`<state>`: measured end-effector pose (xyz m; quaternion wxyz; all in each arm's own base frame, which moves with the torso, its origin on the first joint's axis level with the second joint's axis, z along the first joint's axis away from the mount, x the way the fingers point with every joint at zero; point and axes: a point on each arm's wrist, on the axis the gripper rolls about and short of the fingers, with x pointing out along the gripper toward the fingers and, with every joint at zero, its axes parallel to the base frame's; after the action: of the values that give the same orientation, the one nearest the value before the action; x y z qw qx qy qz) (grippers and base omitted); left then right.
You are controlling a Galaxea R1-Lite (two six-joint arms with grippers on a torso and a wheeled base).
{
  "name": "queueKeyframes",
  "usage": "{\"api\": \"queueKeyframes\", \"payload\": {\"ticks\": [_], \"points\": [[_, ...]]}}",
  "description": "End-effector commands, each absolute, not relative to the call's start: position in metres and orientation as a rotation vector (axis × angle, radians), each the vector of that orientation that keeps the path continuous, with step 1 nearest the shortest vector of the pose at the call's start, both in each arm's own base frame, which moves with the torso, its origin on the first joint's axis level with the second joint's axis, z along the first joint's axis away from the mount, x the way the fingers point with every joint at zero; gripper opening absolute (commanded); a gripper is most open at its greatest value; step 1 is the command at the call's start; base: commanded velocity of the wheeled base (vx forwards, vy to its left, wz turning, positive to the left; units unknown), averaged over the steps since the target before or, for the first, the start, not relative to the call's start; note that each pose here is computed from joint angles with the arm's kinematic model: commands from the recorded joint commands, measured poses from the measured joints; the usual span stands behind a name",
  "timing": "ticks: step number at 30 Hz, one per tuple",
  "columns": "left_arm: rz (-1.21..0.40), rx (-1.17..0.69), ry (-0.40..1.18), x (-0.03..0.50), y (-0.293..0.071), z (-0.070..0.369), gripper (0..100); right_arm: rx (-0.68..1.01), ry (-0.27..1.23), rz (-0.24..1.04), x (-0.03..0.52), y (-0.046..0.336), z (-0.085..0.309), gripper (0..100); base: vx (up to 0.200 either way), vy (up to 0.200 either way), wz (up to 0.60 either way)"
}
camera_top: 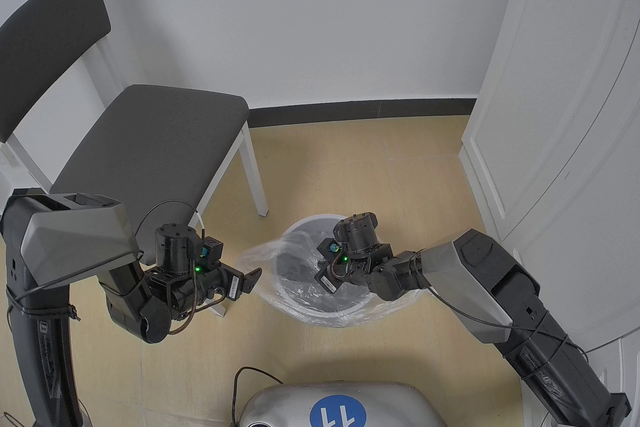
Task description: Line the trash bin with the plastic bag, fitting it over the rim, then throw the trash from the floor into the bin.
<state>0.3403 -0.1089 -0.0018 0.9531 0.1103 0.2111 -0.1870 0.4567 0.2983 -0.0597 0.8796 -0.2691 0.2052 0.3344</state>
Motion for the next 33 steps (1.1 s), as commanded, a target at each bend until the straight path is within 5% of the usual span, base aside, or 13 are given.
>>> {"api": "queueKeyframes", "payload": {"ticks": [1,16,33], "points": [[-0.380,0.224,0.429,0.340,-0.109,-0.002,100,-0.514,0.393,0.676,0.461,0.296,-0.043,0,0.000,0.000,0.00],[-0.363,0.220,0.422,0.344,-0.104,-0.001,100,-0.099,0.383,0.576,0.472,0.285,0.011,0,0.000,0.000,0.00],[-0.364,0.220,0.424,0.344,-0.104,-0.002,100,0.004,0.339,0.472,0.494,0.246,0.032,0,0.000,0.000,0.00]]}}
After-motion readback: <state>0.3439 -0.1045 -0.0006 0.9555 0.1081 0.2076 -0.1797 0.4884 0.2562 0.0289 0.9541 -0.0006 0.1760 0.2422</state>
